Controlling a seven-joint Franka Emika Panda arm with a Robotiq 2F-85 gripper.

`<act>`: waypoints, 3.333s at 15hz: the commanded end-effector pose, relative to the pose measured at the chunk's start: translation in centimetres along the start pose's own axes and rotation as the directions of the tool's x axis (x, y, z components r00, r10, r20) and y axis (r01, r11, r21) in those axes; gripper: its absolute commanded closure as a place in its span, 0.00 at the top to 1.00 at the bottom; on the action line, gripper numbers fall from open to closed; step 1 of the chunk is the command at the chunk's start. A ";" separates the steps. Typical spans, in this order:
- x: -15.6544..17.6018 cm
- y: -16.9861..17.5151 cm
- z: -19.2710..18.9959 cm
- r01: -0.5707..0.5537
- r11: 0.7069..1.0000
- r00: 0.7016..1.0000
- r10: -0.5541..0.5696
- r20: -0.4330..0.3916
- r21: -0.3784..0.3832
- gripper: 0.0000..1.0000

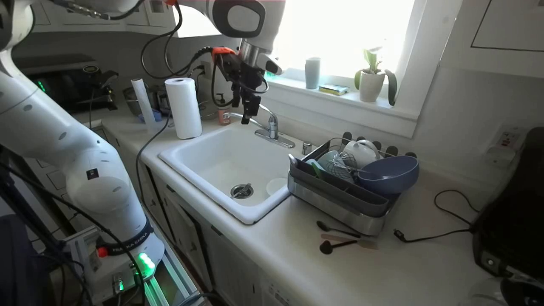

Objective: Turn the faucet to the right then place the orange bottle next to it

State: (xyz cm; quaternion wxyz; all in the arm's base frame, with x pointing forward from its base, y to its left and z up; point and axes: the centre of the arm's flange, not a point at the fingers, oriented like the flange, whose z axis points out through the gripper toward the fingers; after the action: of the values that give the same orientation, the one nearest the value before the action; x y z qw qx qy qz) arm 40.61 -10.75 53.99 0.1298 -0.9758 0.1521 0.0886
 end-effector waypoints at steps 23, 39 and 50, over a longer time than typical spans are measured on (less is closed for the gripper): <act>9.3 -27.7 13.4 -0.320 0.945 0.947 0.320 -0.008 -0.066 1.00; 9.9 -32.8 19.2 -0.392 0.916 0.920 0.393 -0.006 -0.089 1.00; 7.8 -28.2 19.0 -0.365 0.889 0.919 0.392 0.048 -0.276 1.00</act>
State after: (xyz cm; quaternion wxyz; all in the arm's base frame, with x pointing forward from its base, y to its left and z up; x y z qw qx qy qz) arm 56.53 20.46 39.87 0.0371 -0.9279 0.3366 0.1558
